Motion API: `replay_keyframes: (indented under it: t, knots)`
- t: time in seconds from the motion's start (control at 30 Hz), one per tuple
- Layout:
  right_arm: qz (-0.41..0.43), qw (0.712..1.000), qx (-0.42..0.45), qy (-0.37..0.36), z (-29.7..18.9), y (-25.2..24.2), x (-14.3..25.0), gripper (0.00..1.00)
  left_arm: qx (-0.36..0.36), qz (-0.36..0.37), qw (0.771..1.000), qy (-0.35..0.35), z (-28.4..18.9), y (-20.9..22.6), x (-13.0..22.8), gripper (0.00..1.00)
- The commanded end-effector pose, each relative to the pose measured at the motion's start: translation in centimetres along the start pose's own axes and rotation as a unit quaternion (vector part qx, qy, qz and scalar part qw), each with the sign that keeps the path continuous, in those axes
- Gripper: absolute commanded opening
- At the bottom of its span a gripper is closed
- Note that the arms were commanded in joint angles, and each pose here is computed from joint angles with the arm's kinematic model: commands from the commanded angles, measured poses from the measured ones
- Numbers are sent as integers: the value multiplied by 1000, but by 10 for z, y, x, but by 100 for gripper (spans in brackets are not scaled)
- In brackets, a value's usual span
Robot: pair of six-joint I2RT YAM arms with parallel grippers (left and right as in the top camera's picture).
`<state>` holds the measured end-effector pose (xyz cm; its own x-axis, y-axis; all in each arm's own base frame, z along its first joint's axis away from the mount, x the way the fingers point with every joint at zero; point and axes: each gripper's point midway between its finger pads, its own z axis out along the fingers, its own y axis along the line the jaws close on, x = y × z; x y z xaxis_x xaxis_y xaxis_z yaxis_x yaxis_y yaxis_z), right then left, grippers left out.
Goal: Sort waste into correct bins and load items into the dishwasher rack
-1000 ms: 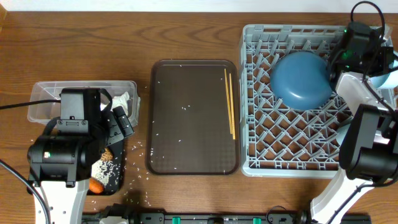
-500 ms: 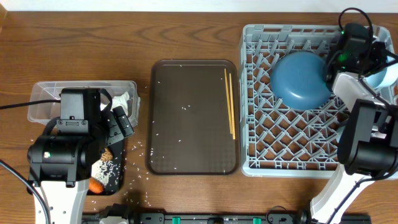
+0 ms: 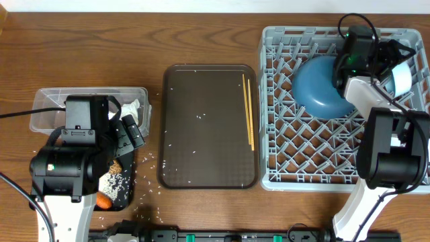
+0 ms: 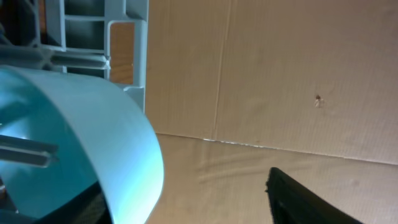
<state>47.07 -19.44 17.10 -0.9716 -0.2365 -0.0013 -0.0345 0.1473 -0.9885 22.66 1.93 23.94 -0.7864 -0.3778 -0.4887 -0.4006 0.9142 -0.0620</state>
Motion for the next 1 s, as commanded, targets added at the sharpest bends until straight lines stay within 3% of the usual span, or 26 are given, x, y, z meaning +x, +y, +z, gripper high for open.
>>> replay_keyframes:
  t: [0.0, 0.1, 0.23, 0.57, 0.97]
  knots:
    - [1, 1000, 2, -22, -20, 2, -16, 70, -5, 4, 1000, -7, -2, 2, -3, 98]
    - [8, 998, -7, -55, -35, 7, -30, 82, -5, 4, 1000, -7, -2, 2, -3, 98]
    - [33, 996, -11, -79, -55, 11, -42, 90, -5, 4, 1000, -7, -2, 2, -3, 98]
    - [80, 986, -14, -148, -119, -1, -69, 95, -5, 4, 1000, -7, -2, 2, -3, 98]
    - [151, 935, -53, -317, -304, -22, -85, 99, -5, 4, 1000, -7, -2, 2, -3, 98]
